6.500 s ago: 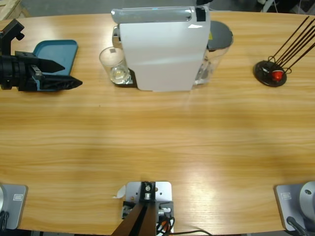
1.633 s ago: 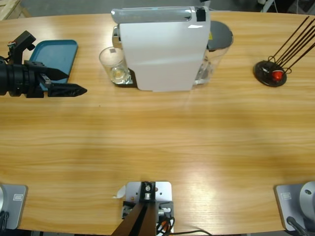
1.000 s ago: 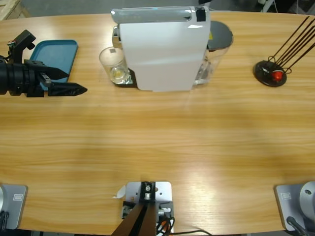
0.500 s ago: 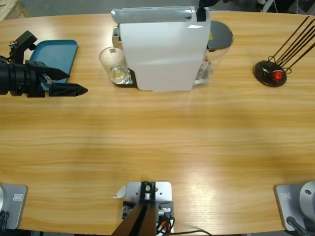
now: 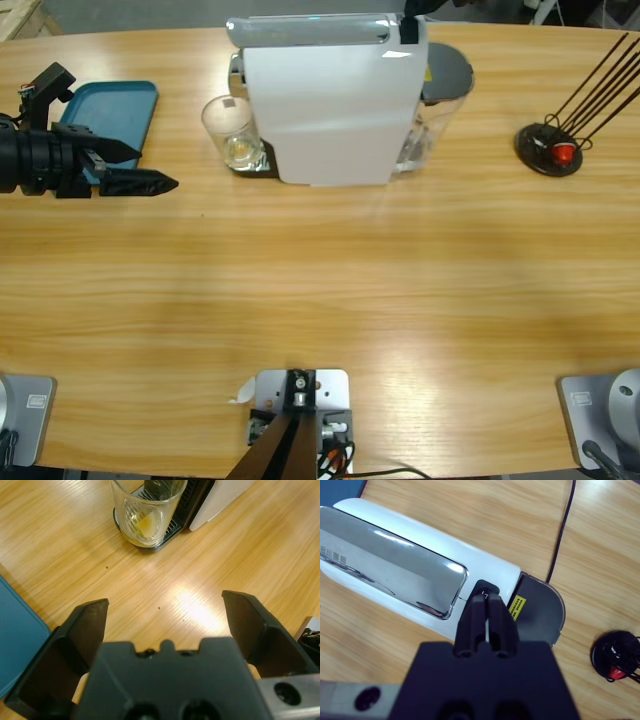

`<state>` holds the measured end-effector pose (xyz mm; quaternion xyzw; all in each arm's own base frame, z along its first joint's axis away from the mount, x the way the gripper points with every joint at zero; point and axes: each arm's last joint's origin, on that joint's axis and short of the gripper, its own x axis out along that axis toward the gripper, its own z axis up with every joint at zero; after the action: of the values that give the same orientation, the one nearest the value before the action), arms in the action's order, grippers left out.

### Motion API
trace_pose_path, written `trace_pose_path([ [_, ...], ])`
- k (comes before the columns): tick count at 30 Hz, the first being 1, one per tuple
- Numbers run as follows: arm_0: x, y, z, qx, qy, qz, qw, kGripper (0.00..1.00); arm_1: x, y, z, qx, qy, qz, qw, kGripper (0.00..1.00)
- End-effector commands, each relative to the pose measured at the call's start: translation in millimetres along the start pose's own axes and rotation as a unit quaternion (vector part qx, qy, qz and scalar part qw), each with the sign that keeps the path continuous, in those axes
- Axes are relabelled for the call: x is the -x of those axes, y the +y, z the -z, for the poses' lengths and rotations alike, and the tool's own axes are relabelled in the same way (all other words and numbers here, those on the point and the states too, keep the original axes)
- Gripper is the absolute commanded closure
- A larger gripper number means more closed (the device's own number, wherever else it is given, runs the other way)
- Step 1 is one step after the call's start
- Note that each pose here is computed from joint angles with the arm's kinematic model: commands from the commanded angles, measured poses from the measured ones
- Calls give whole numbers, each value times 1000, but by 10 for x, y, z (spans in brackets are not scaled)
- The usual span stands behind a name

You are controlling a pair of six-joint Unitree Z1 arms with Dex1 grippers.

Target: Pour coffee

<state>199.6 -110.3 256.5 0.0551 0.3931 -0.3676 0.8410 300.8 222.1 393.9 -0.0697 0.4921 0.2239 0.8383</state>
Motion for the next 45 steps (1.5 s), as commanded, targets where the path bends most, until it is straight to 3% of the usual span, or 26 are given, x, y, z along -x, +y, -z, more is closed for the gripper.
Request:
trace_pose_path([
  [1,-108,17,101,9,25,0,1000,0,-811,-13,221,-8,168,11,986,1000],
  [3,-111,18,102,9,25,0,1000,0,-875,-18,249,-8,186,15,982,1000],
  [5,-112,19,102,9,25,0,1000,0,-833,-30,239,-5,178,27,984,1000],
  [7,-109,17,101,9,25,0,1000,0,-608,-42,173,1,125,51,991,1000],
  [8,-109,17,101,9,25,0,1000,0,-389,-35,123,9,79,65,995,1000],
  [9,-111,19,99,9,25,0,1000,0,-183,-25,81,16,44,73,996,861],
  [10,-111,19,97,9,25,0,1000,0,63,-4,34,24,6,75,997,324],
  [11,-108,18,94,8,24,0,1000,0,408,39,-5,41,-43,71,996,46],
  [12,-105,15,91,8,23,0,1000,0,666,70,-8,47,-79,67,994,2],
  [14,-99,-6,77,3,20,2,1000,0,1055,90,66,48,-123,56,990,0],
  [16,-72,-37,55,-2,12,5,1000,0,1276,93,209,46,-136,47,989,0],
  [22,86,-115,19,-16,-18,9,1000,0,1400,-42,872,-6,-98,27,995,0],
  [25,207,-163,-4,-25,-41,16,999,0,1221,-72,1183,-13,-83,10,996,0],
  [28,353,-215,4,-32,-58,15,998,0,977,-79,1534,6,-97,-25,995,0],
  [34,481,-268,130,-30,-49,16,998,0,561,-185,2060,13,-86,-48,995,0],
  [39,539,-312,184,-35,-58,34,997,0,374,-194,2119,80,-118,-45,989,0],
  [45,524,-296,156,-58,-59,26,996,0,178,-177,2111,97,-89,-35,991,0],
])
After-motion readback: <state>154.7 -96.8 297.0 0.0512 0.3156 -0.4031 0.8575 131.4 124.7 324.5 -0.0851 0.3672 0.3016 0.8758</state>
